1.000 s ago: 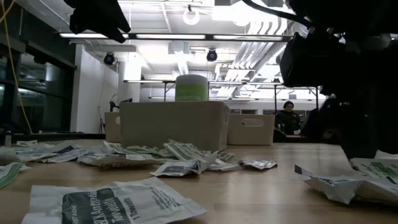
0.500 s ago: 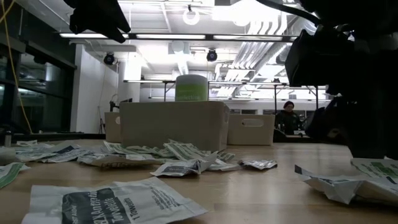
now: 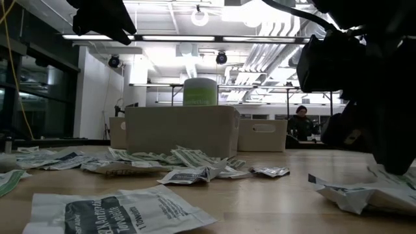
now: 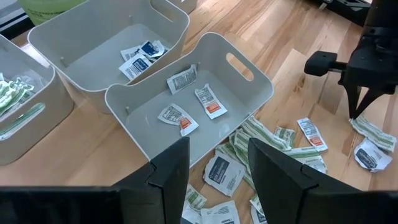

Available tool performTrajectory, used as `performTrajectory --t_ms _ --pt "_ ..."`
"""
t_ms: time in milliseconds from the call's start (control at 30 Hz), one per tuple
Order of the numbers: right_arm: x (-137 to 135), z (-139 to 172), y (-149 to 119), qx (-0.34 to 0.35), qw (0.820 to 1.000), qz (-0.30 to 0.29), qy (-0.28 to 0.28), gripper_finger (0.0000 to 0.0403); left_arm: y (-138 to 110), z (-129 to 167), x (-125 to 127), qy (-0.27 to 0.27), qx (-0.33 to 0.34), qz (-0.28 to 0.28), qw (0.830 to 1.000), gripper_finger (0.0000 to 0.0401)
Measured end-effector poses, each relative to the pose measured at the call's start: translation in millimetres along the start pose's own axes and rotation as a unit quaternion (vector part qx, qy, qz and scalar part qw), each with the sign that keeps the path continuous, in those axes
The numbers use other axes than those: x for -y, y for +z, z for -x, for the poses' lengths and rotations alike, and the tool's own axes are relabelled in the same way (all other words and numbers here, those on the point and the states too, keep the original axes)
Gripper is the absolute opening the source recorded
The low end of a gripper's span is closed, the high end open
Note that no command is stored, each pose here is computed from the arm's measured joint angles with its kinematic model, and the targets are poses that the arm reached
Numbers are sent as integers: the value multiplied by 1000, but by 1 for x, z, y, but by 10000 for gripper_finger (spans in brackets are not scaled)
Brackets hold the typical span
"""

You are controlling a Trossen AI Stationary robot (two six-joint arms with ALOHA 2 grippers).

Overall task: Pick & Place First Aid Supplies
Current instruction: Put the bandage pack into the left bin

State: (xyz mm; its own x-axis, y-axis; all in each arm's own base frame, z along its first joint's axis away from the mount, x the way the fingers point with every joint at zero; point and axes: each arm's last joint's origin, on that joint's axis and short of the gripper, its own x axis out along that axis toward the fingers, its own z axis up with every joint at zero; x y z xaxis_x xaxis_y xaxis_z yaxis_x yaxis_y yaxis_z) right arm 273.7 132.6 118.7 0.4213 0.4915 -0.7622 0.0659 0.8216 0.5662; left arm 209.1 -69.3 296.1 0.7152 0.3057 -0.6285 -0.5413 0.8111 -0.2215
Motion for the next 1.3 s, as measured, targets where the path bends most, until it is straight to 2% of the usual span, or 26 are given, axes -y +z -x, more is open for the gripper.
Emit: performTrajectory --t_ms 267,567,767,933,1100,1300 --pt "-5 11 6 28 999 -27 8 1 0 0 0 -1 0 0 1000 162" --pt "-17 55 20 124 992 -24 5 1 0 0 0 -2 -2 0 1000 162" --pt "-26 88 23 213 976 -16 -27 0 0 0 0 -3 -1 1 1000 162" --pt "-30 112 27 325 942 -19 -88 0 2 0 2 -8 15 8 1000 162" --pt "-32 126 35 439 886 -39 -145 0 11 1 9 -20 69 -9 997 162" --pt "-37 140 48 534 827 -19 -175 0 26 5 19 -35 156 -41 986 162"
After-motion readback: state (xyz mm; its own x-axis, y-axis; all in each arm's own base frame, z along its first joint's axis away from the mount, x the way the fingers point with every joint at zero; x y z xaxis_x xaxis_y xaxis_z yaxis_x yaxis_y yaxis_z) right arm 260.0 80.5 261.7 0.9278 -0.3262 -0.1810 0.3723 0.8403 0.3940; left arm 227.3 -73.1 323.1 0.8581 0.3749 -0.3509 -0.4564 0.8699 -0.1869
